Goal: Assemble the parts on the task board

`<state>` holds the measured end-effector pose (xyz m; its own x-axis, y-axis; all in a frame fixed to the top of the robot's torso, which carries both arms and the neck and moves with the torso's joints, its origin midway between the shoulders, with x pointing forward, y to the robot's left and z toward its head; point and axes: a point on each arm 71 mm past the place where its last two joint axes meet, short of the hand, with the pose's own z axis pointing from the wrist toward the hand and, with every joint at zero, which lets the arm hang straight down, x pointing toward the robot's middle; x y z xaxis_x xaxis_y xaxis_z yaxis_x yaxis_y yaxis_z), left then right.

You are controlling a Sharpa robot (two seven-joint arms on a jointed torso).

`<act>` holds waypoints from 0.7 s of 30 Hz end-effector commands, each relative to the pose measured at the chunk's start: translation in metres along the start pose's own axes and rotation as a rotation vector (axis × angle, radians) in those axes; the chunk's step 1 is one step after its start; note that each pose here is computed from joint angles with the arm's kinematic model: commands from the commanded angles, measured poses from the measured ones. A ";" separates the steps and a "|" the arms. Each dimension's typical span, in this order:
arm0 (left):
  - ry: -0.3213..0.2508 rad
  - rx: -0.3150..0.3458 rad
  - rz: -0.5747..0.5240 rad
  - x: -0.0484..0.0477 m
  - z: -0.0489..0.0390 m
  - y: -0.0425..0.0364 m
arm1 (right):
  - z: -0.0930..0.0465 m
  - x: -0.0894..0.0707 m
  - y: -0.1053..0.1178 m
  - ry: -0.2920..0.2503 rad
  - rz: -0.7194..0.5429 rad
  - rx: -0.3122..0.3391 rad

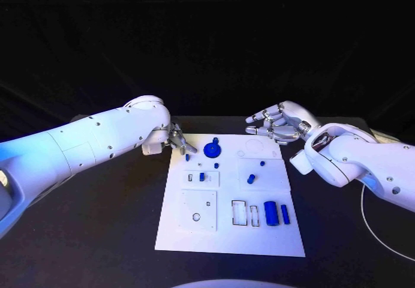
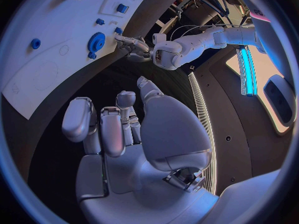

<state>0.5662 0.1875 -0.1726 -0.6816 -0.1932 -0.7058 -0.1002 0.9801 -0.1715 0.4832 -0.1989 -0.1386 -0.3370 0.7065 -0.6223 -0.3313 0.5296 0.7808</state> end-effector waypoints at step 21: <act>0.067 0.009 0.062 0.0065 -0.0011 -0.0047 | 0.001 0.003 0.000 0.023 0.000 -0.006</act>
<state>0.5631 0.1843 -0.1748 -0.7177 -0.1455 -0.6810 -0.0662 0.9878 -0.1413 0.4834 -0.1984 -0.1393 -0.3427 0.7040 -0.6220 -0.3301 0.5297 0.7814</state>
